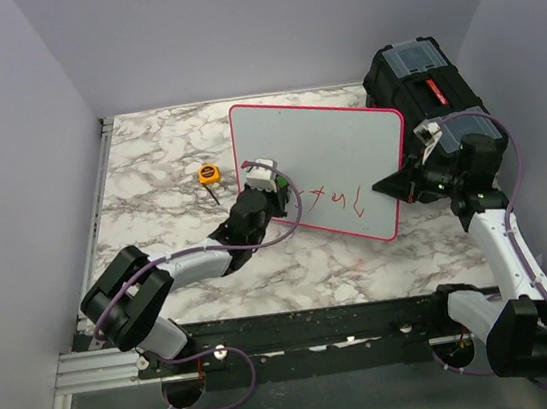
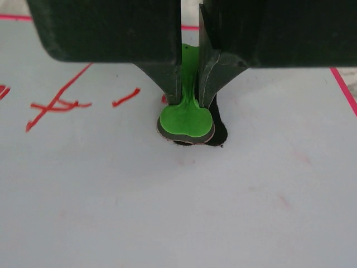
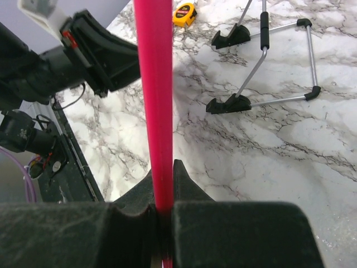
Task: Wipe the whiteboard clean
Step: Erase the whiteboard using the whiteboard eraser.
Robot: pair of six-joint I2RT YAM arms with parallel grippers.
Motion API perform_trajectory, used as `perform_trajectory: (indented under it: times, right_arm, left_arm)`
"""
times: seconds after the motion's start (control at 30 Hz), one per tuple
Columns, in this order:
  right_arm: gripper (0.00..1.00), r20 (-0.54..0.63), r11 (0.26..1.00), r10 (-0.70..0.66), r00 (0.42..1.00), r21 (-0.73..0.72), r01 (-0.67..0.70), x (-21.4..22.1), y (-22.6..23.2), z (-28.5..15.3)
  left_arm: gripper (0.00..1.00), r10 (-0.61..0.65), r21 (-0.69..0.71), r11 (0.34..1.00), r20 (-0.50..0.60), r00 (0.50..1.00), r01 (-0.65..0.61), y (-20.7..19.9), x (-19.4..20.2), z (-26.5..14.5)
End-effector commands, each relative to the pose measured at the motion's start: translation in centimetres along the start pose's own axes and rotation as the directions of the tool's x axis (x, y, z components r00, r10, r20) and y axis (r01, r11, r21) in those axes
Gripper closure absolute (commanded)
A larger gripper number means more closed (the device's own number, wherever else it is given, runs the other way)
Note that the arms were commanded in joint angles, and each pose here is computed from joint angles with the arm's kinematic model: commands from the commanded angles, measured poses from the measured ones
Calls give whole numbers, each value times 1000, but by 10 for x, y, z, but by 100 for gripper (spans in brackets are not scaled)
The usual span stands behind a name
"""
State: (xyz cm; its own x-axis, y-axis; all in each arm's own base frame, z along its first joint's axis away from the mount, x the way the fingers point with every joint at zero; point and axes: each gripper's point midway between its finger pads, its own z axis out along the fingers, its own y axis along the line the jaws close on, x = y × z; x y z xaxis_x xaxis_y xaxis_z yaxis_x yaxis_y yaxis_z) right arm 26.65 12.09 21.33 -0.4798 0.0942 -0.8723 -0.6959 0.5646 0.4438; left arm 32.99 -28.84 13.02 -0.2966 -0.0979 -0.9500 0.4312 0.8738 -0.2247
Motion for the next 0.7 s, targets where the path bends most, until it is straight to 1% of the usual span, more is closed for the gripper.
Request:
perform_trajectory:
  times: [0.0,0.07,0.13,0.2,0.37,0.47,0.57,0.67]
  right_arm:
    - [100,16,998,-60,998,27,60,-4,-7,1]
    - [100,17,998,-63,998,23,63,-4,-6,0]
    - [100,18,998,-67,998,22,67,-5,-5,0]
    - [100,18,998,-67,998,20,66,-4,-5,0]
    - [100,13,998,-63,998,12,63,-3,-4,0]
    - [100,13,998,-60,998,5,60,-3,-4,1]
    - [100,11,998,-55,998,0,55,-3,-3,1]
    - [100,12,998,-57,998,3,57,-3,-3,1]
  left_arm:
    - [100,20,-64,998,153,988,-10,6,-66,9]
    - [100,16,-53,999,159,987,-8,7,-73,13]
    - [100,17,-36,999,148,989,-12,6,-71,16]
    - [100,8,-9,1000,119,993,-7,2,-58,18]
    - [100,-47,63,997,4,999,46,-5,2,12]
    - [100,-42,94,994,-52,998,46,-15,32,3]
    - [100,-40,106,993,-84,996,49,-22,51,0]
    - [100,-41,105,993,-73,996,49,-23,51,2]
